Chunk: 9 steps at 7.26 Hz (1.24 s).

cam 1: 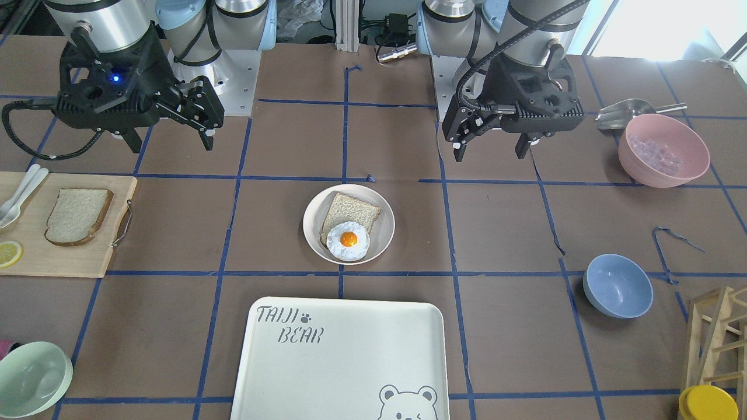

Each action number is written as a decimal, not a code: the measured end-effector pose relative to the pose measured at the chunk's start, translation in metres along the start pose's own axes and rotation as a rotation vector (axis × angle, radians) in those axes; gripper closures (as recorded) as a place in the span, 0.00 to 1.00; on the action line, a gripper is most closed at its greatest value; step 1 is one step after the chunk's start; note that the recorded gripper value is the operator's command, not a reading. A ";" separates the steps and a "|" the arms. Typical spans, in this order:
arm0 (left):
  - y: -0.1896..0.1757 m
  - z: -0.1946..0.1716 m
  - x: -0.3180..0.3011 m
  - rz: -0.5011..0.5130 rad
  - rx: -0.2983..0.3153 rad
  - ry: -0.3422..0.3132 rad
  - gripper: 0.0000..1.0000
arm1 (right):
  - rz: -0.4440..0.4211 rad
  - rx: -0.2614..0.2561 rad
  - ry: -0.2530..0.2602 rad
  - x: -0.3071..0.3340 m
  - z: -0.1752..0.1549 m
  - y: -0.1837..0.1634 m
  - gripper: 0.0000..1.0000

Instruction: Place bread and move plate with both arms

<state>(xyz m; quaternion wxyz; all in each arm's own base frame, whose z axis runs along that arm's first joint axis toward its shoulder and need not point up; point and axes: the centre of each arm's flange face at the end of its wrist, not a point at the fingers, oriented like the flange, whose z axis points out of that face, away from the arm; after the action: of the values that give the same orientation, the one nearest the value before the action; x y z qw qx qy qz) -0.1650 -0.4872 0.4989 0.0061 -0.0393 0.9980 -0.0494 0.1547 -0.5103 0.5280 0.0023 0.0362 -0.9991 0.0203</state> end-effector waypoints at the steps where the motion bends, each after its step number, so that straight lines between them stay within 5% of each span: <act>1: 0.000 0.000 0.000 0.000 0.000 0.000 0.00 | 0.001 0.004 0.002 0.001 -0.002 -0.001 0.00; 9: 0.000 0.000 -0.001 0.000 0.000 0.000 0.00 | 0.009 -0.010 0.001 -0.001 0.000 -0.003 0.00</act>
<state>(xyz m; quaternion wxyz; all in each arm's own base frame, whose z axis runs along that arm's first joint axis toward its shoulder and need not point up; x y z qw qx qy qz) -0.1643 -0.4874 0.4990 0.0059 -0.0393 0.9980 -0.0495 0.1559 -0.5129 0.5284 0.0028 0.0314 -0.9994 0.0155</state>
